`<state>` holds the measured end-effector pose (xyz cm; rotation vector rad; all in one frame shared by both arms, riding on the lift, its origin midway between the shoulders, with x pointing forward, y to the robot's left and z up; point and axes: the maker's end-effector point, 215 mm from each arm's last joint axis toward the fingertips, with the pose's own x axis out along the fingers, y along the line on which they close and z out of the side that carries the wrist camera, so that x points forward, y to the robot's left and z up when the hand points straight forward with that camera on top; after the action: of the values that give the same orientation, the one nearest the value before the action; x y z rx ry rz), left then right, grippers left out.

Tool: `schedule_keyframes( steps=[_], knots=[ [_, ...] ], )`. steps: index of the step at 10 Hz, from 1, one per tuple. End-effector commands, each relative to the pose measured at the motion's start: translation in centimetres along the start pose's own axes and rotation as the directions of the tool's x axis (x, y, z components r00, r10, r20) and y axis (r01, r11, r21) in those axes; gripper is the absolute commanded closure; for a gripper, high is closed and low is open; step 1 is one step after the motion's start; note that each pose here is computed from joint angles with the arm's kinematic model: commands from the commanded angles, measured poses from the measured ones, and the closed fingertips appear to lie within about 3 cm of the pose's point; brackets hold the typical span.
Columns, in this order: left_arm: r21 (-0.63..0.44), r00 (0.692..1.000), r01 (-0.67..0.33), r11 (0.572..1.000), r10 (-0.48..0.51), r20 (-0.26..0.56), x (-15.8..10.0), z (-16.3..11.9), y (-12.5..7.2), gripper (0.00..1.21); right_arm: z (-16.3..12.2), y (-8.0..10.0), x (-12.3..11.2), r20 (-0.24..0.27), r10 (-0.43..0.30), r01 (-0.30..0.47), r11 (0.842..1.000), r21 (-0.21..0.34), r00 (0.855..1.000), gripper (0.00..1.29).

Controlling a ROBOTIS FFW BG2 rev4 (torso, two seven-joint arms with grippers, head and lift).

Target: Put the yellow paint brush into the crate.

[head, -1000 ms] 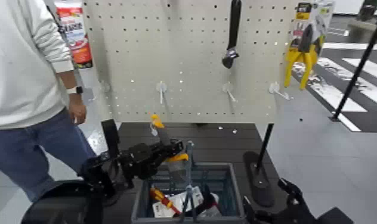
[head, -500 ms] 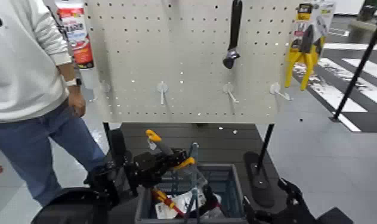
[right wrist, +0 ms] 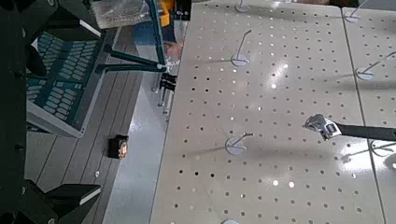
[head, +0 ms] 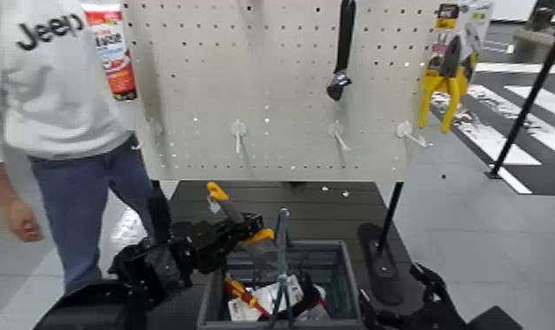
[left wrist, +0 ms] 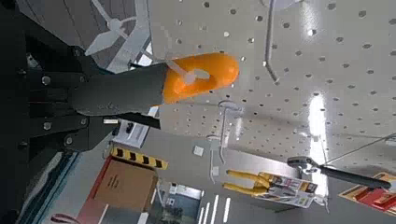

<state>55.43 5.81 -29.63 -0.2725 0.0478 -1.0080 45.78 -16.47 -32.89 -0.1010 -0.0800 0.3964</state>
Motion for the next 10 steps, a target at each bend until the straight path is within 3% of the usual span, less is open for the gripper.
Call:
schedule_keyframes(
  steps=[1,10],
  knots=[
    [-0.004,1.0,-0.005,1.0,0.005,-0.009,-0.3,-0.4,0.2,1.14,0.0,0.0,0.0,0.0,0.0,0.0,1.0,0.001,1.0,0.15],
    [-0.073,0.997,-0.02,0.997,0.015,-0.08,-0.9,-4.7,0.5,1.14,0.0,0.1,0.1,-0.001,0.002,-0.002,1.0,0.004,1.0,0.15]
  ],
)
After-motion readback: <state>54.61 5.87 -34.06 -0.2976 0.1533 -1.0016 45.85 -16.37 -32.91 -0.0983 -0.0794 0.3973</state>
